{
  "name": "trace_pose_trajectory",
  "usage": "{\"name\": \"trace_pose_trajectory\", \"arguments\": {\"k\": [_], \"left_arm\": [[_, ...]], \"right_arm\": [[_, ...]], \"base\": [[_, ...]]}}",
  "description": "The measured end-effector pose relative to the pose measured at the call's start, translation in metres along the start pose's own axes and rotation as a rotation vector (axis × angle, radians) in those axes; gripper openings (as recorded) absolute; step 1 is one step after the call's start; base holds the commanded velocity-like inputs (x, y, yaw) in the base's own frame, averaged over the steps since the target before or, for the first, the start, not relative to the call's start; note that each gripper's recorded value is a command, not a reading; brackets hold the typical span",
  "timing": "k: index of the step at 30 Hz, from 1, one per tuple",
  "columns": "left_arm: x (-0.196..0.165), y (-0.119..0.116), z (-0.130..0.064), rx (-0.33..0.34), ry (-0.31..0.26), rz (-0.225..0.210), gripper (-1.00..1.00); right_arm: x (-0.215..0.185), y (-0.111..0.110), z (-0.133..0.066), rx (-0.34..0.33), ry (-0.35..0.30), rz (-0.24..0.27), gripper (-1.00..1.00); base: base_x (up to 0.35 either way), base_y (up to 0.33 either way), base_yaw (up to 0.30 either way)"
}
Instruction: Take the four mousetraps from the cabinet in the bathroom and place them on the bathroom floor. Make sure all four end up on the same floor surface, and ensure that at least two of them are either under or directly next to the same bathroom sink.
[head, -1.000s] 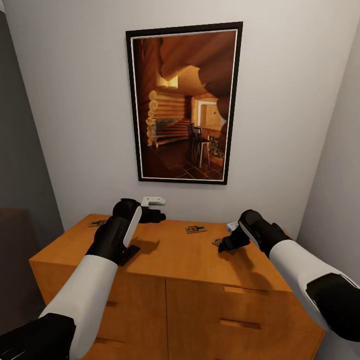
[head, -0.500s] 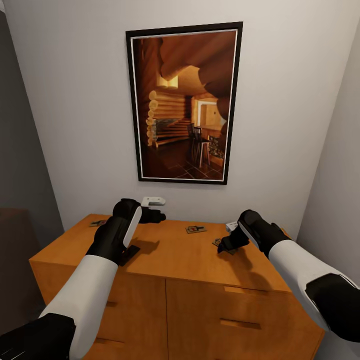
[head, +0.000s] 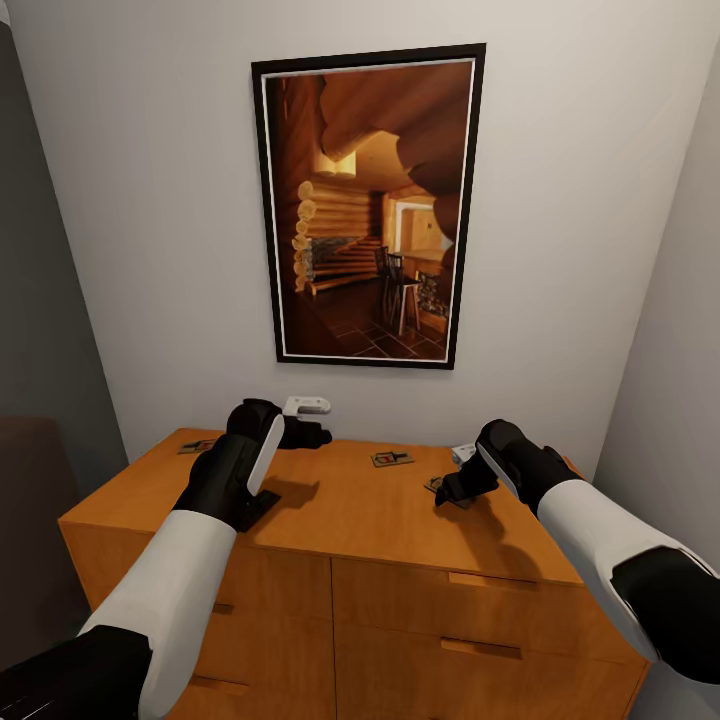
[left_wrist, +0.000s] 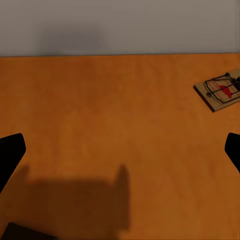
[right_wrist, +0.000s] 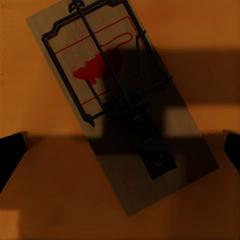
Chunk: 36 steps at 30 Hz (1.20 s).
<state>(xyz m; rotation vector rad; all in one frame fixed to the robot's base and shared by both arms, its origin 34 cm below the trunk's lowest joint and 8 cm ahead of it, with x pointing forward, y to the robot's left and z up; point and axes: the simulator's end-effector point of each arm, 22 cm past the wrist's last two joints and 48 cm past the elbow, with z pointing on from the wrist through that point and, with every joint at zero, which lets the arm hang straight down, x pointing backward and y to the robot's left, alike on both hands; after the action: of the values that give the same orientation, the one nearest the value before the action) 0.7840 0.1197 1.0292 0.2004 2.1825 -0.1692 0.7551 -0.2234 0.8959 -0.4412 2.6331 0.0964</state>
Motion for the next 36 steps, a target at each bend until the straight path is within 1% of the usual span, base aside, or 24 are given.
{"name": "trace_pose_trajectory", "arguments": {"k": [7,8,10,16,26,30,36], "left_arm": [[0.0007,0.0001,0.0005,0.0,0.002,0.0,1.0],[0.0006,0.0001,0.0004,0.0,0.002,0.0,1.0],[0.0006,0.0001,0.0003,0.0,0.002,0.0,1.0],[0.0006,0.0001,0.0004,0.0,0.002,0.0,1.0],[0.0008,-0.0003,0.0006,0.0,0.002,0.0,1.0],[0.0008,-0.0008,0.0006,0.001,0.002,0.0,1.0],[0.0004,-0.0008,0.0004,0.001,0.001,0.0,1.0]], "right_arm": [[0.0004,-0.0001,0.0002,-0.005,0.002,0.007,1.0],[0.0006,0.0,0.0002,-0.006,0.002,0.008,-1.0],[0.0001,0.0058,0.0006,-0.015,-0.008,-0.003,-1.0],[0.0002,0.0047,0.0006,-0.015,-0.009,-0.004,-1.0],[-0.0012,0.0098,-0.0006,-0.048,-0.016,0.013,-1.0],[-0.0009,0.0078,-0.0006,-0.042,-0.016,0.013,-1.0],[-0.0002,0.0036,-0.0014,-0.043,-0.017,0.028,-1.0]], "base": [[0.0,0.0,0.0],[0.0,0.0,0.0],[0.0,0.0,0.0],[0.0,0.0,0.0],[0.0,0.0,0.0],[0.0,0.0,0.0],[0.0,0.0,0.0]]}}
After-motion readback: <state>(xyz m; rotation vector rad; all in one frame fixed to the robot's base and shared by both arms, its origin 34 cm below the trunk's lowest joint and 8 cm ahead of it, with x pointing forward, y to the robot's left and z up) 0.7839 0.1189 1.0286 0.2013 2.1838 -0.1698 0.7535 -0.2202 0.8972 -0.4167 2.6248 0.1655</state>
